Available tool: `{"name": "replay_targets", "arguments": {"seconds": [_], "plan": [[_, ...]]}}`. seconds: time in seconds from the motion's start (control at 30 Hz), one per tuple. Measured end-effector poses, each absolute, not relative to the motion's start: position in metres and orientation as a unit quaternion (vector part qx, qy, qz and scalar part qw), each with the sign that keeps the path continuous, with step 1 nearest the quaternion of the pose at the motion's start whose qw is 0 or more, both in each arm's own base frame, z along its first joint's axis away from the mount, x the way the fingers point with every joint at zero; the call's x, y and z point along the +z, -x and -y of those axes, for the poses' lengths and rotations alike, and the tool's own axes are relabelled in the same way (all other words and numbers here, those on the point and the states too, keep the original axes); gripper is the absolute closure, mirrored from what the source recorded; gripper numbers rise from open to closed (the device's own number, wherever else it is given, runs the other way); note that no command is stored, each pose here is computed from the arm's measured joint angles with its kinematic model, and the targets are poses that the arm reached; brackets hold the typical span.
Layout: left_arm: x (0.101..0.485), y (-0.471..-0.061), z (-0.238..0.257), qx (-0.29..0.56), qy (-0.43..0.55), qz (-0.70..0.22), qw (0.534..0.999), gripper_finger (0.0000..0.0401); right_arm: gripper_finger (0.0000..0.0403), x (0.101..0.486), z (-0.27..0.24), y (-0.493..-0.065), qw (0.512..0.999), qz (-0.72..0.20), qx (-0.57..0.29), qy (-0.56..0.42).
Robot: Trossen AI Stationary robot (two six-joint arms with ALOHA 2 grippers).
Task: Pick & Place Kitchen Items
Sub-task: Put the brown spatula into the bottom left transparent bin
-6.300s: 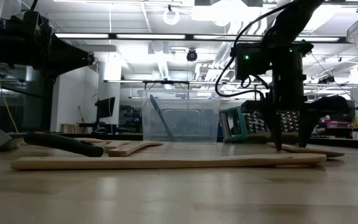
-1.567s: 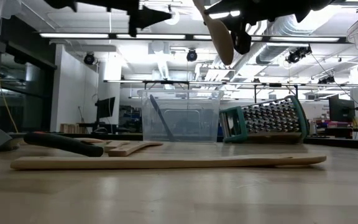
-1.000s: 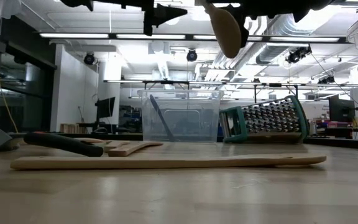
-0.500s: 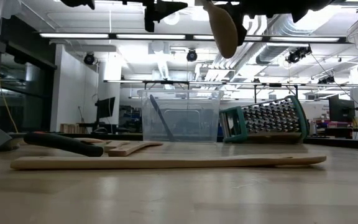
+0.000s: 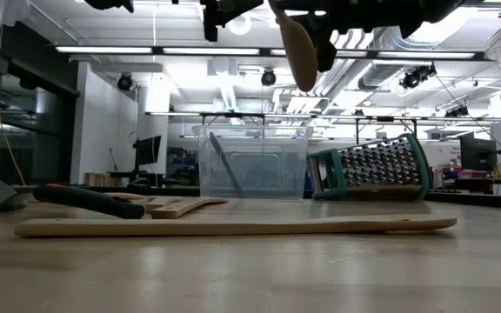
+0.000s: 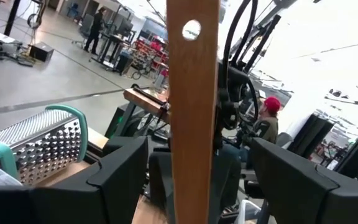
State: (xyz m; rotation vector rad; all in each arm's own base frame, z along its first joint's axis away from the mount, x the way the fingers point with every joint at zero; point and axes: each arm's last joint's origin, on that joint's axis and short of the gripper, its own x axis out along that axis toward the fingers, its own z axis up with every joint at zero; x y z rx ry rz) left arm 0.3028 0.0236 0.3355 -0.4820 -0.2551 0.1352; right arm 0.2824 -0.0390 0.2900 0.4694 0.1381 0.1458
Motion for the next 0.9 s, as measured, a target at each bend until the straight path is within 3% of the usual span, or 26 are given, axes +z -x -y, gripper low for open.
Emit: {"name": "replay_targets", "arguments": {"seconds": [0.67,0.9], "plan": [[0.329,-0.304,-0.024,0.082,0.238,0.094,0.963,0.0122,0.033,0.276,0.04,-0.301,0.966,-0.055,0.078,-0.241],[0.328,-0.304,-0.024,0.086,0.238,0.09,0.963,0.018,0.033,0.276,0.04,-0.301,0.966,-0.055,0.078,-0.239]]}}
